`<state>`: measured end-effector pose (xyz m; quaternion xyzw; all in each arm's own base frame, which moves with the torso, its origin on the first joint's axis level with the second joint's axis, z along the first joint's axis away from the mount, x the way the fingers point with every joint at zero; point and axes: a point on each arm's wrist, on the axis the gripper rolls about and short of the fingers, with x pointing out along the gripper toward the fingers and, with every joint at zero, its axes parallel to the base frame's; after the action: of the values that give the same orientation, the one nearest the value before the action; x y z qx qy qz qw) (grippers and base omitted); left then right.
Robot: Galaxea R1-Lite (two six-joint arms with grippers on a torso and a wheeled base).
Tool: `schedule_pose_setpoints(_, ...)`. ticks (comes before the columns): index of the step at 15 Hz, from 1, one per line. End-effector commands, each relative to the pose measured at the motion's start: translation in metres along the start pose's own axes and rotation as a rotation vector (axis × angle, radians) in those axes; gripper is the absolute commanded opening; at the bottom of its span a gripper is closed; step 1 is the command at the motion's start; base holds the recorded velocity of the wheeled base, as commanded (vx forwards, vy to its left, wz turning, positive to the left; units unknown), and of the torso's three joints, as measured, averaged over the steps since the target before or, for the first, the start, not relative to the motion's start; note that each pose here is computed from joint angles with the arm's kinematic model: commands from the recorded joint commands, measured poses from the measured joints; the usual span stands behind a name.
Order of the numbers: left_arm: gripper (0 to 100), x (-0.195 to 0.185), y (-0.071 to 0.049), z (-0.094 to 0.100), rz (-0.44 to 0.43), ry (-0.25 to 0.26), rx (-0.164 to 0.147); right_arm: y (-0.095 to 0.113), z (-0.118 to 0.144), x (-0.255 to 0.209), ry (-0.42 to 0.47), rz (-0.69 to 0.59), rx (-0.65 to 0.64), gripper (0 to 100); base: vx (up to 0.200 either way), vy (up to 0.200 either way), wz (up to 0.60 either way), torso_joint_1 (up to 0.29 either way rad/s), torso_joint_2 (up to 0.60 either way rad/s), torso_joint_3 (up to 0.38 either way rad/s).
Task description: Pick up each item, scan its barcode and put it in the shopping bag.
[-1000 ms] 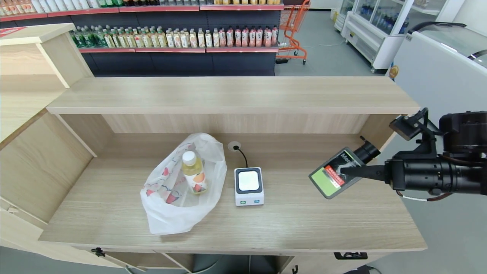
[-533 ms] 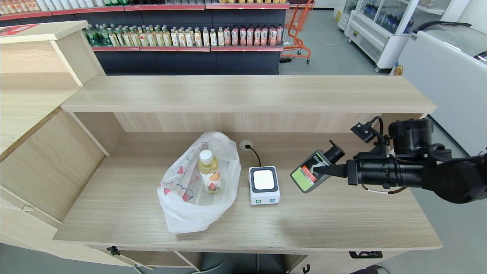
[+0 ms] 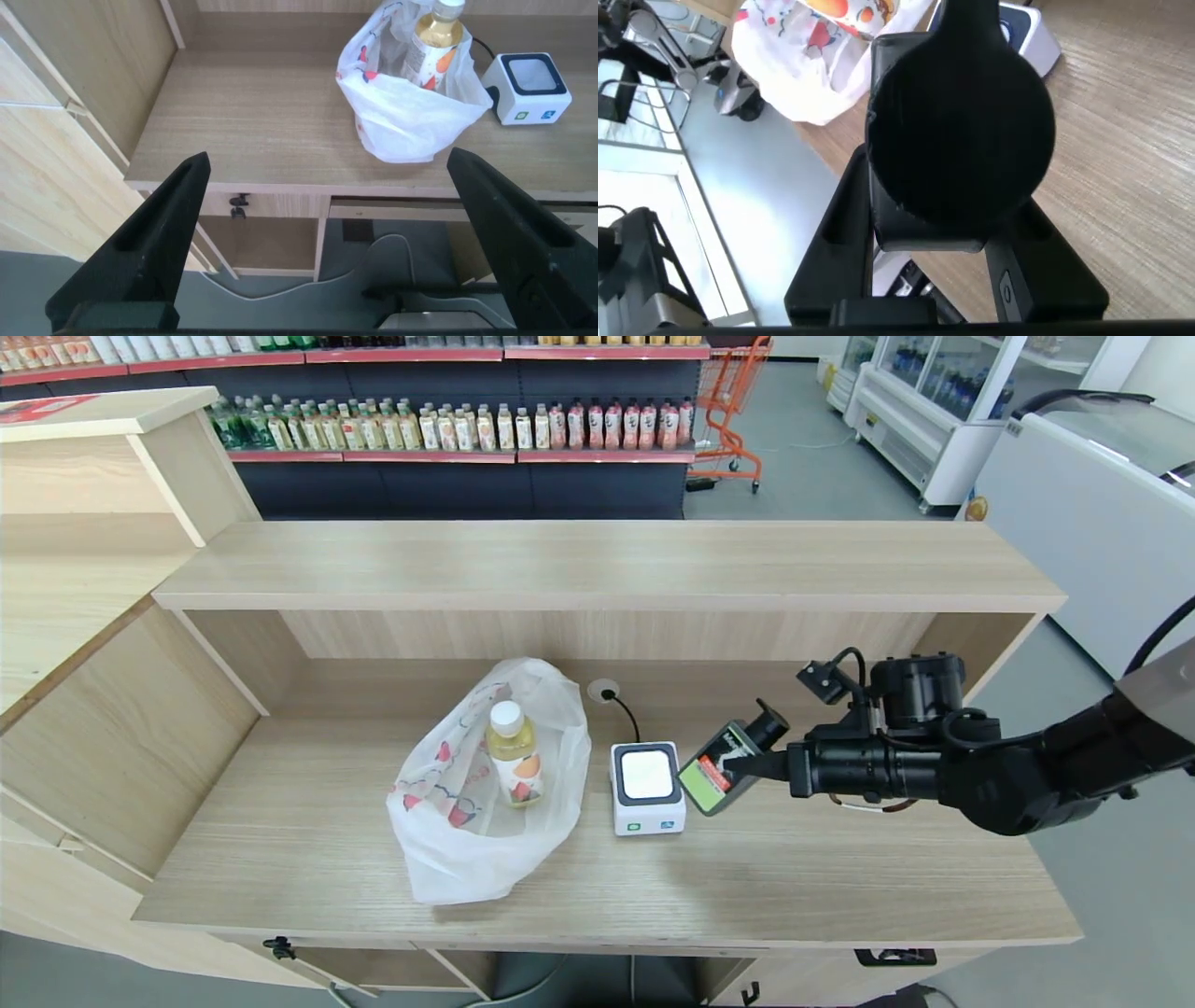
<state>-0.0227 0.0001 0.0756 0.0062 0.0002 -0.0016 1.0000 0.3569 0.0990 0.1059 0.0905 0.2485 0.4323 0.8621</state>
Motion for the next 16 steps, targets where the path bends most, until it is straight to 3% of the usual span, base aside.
schedule_pose_setpoints(1,100,0.000,0.000,0.000,0.000,0.000,0.000,0.000,-0.002,0.016,0.015,0.023,-0.005,0,0.000,0.000,0.00,0.000,0.00,0.000)
schedule_pose_setpoints(9,100,0.000,0.000,0.000,0.002,0.000,0.000,-0.022,0.002,0.052,-0.003,-0.019,-0.028,0,0.000,0.000,0.00,0.000,0.00,0.000)
schedule_pose_setpoints(16,100,0.000,0.000,0.000,0.002,0.000,0.000,-0.024,0.000,0.083,0.002,0.013,-0.047,0,0.000,0.000,0.00,0.000,0.00,0.000)
